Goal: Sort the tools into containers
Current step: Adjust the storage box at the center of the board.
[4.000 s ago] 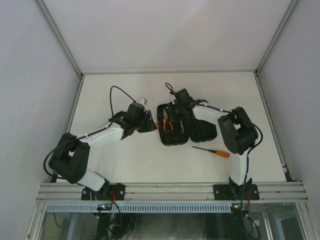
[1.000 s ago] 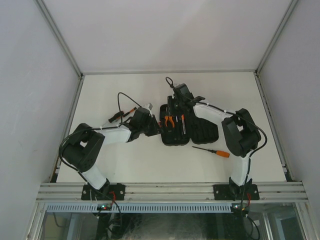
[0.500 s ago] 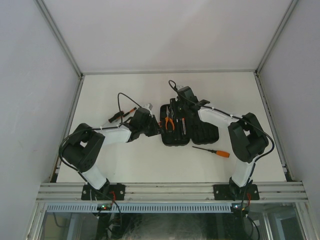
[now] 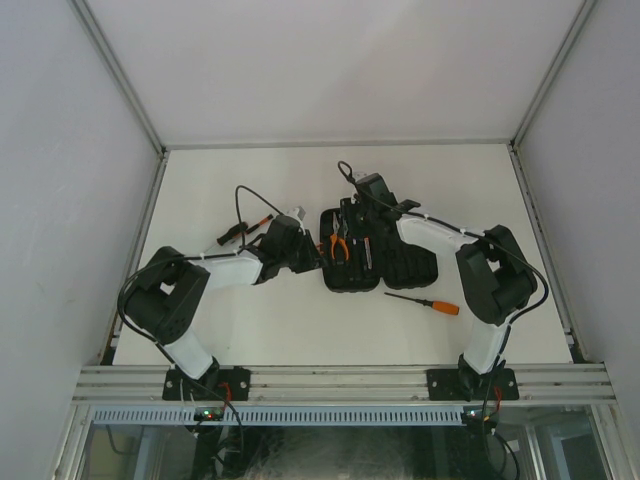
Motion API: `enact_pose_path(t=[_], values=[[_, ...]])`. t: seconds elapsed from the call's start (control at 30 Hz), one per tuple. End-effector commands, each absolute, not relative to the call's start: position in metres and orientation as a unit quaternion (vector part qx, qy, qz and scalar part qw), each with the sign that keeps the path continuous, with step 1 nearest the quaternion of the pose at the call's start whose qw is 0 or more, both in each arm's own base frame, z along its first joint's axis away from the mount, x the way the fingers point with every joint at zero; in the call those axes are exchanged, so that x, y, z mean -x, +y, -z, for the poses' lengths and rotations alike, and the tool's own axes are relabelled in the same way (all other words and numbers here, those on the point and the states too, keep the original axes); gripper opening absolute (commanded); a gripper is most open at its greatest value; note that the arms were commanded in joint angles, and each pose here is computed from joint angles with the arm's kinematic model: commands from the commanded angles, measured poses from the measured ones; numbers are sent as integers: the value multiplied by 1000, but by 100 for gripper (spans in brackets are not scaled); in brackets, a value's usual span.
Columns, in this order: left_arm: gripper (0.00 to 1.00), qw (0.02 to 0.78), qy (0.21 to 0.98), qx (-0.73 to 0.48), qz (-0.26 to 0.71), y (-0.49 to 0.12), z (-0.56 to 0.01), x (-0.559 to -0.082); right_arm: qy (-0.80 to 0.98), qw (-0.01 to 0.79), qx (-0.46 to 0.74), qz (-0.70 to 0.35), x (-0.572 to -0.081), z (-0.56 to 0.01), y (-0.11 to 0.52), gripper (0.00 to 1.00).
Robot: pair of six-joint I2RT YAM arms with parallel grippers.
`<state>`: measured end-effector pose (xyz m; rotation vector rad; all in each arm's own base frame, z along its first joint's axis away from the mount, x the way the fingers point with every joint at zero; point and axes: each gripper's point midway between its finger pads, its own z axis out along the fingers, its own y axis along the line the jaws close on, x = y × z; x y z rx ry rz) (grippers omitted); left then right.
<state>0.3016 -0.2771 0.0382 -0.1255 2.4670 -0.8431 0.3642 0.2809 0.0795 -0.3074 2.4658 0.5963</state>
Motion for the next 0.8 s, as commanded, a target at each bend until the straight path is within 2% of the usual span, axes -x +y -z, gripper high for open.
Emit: enact_pose_path(t=[0.0, 0.57, 0.77], values=[[4, 228, 923, 26, 308, -276, -30, -277, 918, 301, 117, -229, -370, -83, 282, 36], [17, 228, 910, -27, 346, -303, -54, -262, 917, 316, 96, -221, -371, -92, 270, 37], [28, 248, 906, -27, 341, -298, -64, -263, 914, 329, 85, -223, -372, -98, 266, 39]])
